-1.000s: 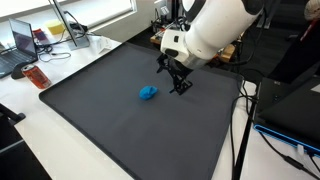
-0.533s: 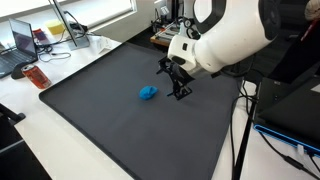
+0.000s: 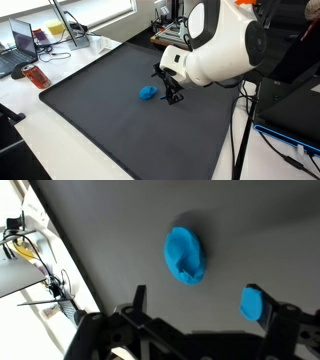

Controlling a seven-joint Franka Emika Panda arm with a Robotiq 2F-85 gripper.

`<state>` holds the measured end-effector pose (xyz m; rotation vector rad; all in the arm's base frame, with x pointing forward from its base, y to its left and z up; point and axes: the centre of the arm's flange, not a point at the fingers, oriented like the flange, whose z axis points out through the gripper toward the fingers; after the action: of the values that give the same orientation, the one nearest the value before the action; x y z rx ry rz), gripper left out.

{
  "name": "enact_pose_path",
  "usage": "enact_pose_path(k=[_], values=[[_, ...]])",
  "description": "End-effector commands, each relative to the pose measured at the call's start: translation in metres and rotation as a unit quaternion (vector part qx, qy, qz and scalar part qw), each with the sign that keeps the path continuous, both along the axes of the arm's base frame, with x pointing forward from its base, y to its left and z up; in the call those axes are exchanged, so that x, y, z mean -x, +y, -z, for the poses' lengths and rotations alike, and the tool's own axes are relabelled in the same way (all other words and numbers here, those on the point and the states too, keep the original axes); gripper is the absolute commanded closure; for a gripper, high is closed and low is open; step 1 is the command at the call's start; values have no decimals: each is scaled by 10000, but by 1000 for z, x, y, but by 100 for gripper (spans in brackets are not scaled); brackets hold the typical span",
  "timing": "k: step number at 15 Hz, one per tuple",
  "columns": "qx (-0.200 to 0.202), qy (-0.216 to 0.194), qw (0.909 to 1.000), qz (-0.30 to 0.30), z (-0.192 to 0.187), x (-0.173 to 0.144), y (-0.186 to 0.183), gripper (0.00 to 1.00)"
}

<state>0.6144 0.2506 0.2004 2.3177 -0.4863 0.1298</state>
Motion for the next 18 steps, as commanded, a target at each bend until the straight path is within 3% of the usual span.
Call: enact_pose_path(k=[1,5,9,15,18], values=[[-129,220,9997,10,-8,-30,-7,0],[-711,467,9964,33,-29,-54,-33,0],[-1553,739,9846,310,-49,-75,-61,0],[-2812,971,9528,610,-61,-96,-97,0],[-3078,993,9429,791,-58,-104,-117,0]])
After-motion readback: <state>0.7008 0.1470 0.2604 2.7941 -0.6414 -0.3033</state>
